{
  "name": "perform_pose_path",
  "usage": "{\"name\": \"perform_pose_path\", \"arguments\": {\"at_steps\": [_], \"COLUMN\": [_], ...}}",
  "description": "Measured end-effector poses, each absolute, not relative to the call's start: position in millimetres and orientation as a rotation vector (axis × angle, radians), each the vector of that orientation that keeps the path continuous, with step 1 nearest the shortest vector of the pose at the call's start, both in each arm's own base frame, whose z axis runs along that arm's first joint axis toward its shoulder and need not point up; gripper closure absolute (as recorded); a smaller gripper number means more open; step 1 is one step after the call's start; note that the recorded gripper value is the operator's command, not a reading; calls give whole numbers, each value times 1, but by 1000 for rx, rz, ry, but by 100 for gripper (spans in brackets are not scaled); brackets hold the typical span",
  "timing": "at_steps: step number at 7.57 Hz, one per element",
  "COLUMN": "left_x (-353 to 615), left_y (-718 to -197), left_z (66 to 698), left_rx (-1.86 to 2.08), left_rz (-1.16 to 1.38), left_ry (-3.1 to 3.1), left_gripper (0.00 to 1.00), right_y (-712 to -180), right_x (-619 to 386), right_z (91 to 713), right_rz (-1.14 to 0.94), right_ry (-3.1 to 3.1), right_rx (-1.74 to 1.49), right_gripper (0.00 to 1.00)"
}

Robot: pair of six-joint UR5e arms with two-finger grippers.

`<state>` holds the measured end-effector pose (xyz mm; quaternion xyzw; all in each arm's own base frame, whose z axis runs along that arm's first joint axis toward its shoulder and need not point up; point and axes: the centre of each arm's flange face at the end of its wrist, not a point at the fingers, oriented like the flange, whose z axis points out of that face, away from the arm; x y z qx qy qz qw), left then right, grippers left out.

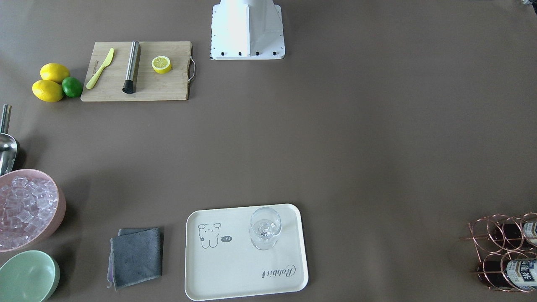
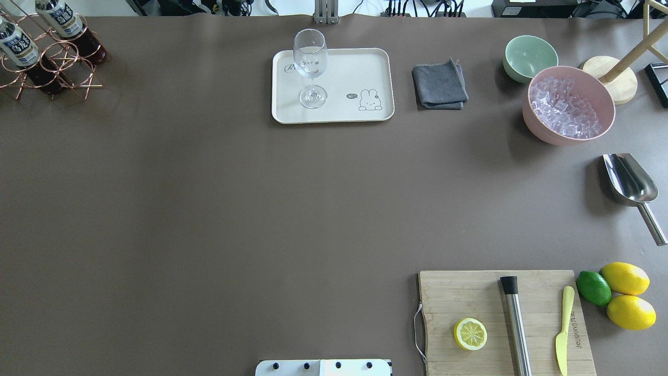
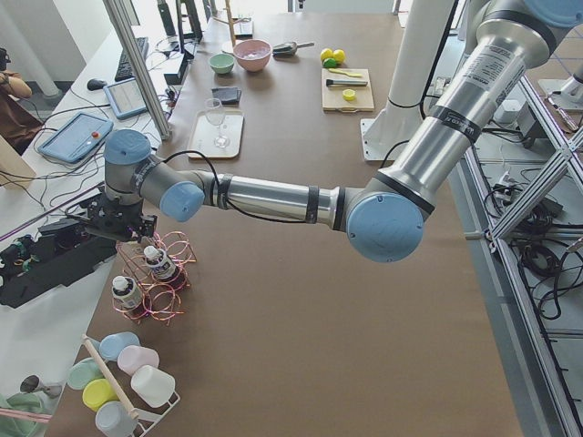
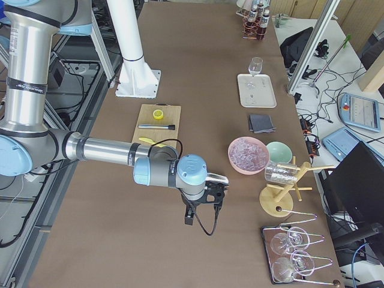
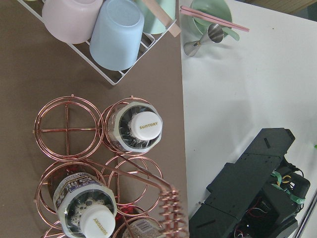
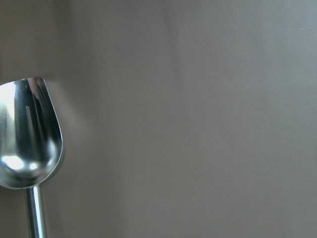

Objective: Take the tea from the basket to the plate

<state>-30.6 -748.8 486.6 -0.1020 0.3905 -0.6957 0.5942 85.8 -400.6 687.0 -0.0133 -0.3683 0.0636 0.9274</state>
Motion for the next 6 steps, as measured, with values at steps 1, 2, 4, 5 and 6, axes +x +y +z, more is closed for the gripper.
{"name": "perform_pose_path", "arguments": {"at_steps": [1, 2, 4, 5, 6], "left_x": [-30, -29, -28, -27, -26], "left_y": [-749, -749, -750, -750, -750], "left_z": [490, 493, 493, 493, 492], "left_rx": [-236, -235, -242, -246, -249], "left_rz": [-1615, -1615, -1623, -1630, -1635], "left_ry": [910, 911, 913, 914, 915], "left_gripper": [21, 26, 35, 44, 52], "right_y": [-401, -401, -401, -401, -401], "right_x": [86, 86, 86, 86, 86], "right_z": [686, 687, 688, 688, 688], "right_rz": [131, 131, 131, 131, 131], "right_ry": [-755, -754, -752, -752, -752], "right_rx": [-26, -27, -28, -28, -28], "right_gripper": [0, 0, 0, 0, 0]}}
